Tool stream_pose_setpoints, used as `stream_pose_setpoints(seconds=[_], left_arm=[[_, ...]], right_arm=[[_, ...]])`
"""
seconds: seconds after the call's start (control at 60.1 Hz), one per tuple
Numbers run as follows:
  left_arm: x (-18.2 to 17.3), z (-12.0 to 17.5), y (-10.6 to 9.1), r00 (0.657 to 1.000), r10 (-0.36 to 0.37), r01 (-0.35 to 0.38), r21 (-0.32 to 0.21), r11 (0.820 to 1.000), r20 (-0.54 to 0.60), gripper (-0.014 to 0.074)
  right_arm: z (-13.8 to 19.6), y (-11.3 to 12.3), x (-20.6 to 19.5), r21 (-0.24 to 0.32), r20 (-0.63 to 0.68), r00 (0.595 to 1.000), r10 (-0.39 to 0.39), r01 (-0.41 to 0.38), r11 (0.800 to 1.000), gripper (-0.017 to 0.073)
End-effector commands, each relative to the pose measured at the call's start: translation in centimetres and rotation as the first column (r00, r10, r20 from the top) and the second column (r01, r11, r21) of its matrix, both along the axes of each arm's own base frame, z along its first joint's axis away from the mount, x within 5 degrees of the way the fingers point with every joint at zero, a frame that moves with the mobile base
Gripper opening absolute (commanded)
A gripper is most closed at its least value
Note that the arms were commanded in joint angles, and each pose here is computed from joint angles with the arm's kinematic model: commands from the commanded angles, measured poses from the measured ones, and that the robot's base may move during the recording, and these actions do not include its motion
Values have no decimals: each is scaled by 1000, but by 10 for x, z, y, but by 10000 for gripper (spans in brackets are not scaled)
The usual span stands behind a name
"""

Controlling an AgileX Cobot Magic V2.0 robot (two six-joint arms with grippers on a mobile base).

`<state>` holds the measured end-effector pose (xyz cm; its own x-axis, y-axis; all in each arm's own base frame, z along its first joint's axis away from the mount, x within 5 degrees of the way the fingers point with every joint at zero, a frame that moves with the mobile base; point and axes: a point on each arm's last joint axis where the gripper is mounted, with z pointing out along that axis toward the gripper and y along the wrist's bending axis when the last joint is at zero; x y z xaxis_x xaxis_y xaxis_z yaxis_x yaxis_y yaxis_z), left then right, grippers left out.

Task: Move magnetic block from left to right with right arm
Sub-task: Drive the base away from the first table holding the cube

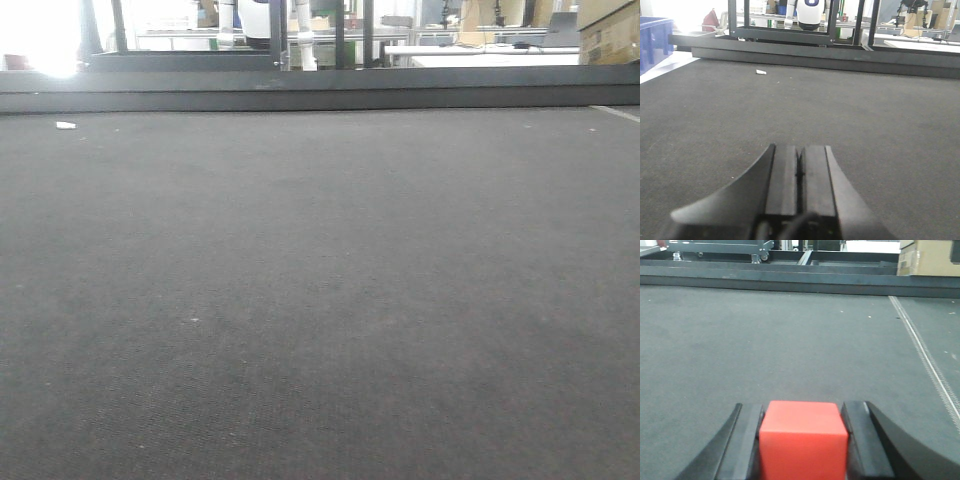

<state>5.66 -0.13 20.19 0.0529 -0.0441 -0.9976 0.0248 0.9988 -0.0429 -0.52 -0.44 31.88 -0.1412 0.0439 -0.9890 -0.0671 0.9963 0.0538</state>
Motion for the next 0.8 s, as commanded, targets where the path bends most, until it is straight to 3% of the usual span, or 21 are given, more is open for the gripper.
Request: stream_pose_setpoints(seconds=[0.0,0.782], left_arm=[[-1,5,0,996,0,1,-6,1000,91,-116],[-2,6,0,995,0,1,-6,1000,95,-116]], right_arm=[[16,0,0,-4,107,994,-3,4,1000,140],[16,0,0,-4,107,994,-3,4,1000,140]])
